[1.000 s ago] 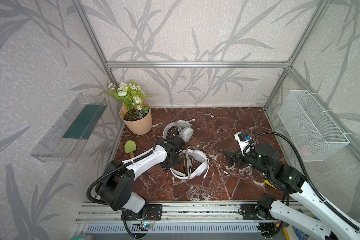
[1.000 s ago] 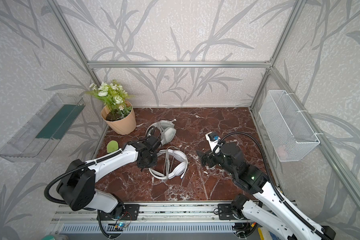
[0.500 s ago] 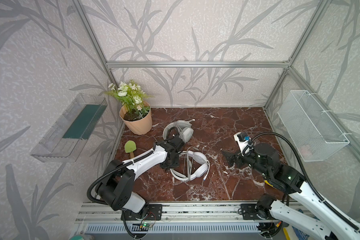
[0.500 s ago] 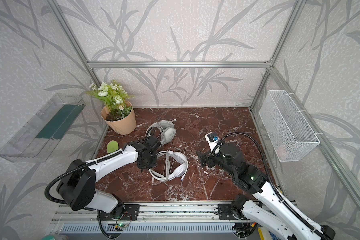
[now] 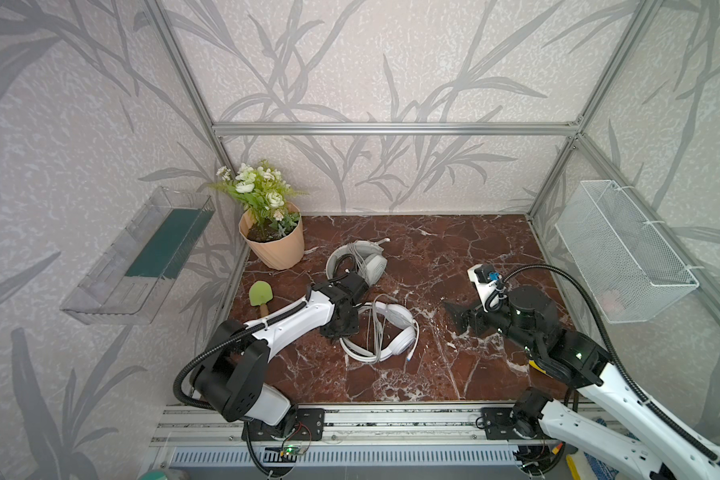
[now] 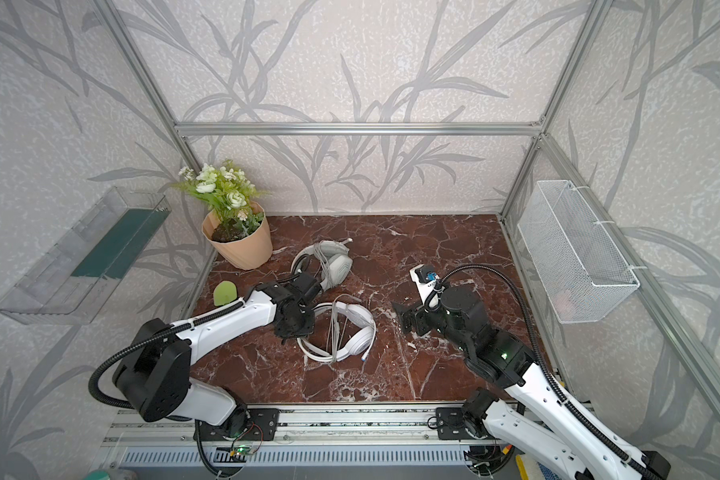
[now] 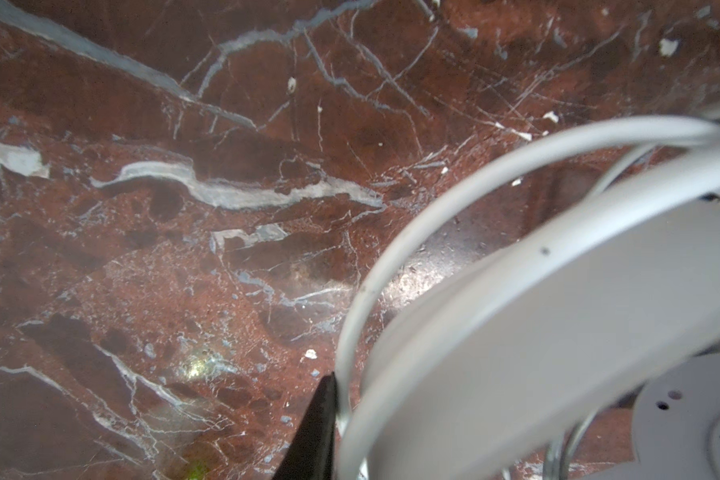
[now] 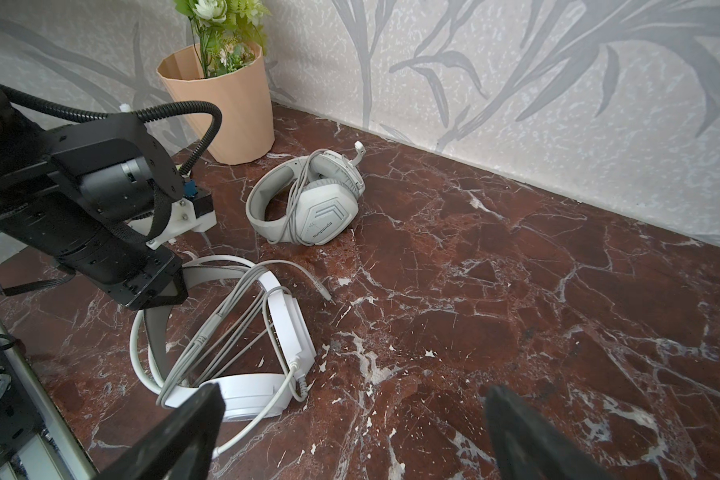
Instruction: Wrap the headphones
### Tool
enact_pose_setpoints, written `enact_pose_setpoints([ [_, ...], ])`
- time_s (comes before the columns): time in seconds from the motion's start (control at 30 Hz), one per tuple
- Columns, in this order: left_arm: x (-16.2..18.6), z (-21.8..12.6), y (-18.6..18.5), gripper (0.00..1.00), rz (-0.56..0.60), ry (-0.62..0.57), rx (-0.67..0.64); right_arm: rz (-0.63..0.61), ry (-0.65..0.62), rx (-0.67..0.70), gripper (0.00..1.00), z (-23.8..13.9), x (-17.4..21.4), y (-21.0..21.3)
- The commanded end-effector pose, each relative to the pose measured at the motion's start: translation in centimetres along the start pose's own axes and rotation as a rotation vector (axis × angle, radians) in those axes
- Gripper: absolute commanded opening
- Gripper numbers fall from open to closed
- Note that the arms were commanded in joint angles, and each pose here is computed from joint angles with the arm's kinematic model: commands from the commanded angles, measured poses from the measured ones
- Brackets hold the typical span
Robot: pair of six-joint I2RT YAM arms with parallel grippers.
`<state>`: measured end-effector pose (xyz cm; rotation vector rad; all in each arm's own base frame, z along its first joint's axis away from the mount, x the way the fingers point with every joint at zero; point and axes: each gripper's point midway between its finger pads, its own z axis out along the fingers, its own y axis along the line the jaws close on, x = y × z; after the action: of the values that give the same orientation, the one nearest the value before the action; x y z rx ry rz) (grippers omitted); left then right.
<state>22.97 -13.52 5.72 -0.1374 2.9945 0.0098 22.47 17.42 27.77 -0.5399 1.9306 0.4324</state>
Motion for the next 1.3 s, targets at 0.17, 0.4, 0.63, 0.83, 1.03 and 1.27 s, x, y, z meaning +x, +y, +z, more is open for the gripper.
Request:
enact_pose_setpoints([
  [0.17,-0.5,-2.1,-0.4,0.24,-0.011,-0.039,0.037,0.007,-0.025,-0.020,0.98,-0.3,-0.5,0.3],
  [0.4,-0.5,-2.4,-0.6,0.39,-0.014,-0.033,0.048,0.006,-0.021,-0.029,0.98,-0.2,-0.4,0.4],
  [0.63,-0.6,-3.3,-0.5,0.46,-0.010,-0.045,0.054,0.007,-0.021,-0.032,0.98,-0.2,-0.4,0.5],
  [0.83,-0.6,-3.8,-0.4,0.52,-0.008,-0.049,0.055,0.007,-0.019,-0.036,0.98,-0.2,-0.4,0.6],
  [1.03,-1.6,-6.4,0.0,0.72,-0.017,-0.115,0.055,0.007,-0.017,-0.033,0.98,-0.2,-0.3,0.5],
  [1.27,-4.7,-12.8,1.2,0.99,-0.054,-0.359,0.089,0.008,-0.018,0.001,1.00,-0.1,-0.3,-0.1],
])
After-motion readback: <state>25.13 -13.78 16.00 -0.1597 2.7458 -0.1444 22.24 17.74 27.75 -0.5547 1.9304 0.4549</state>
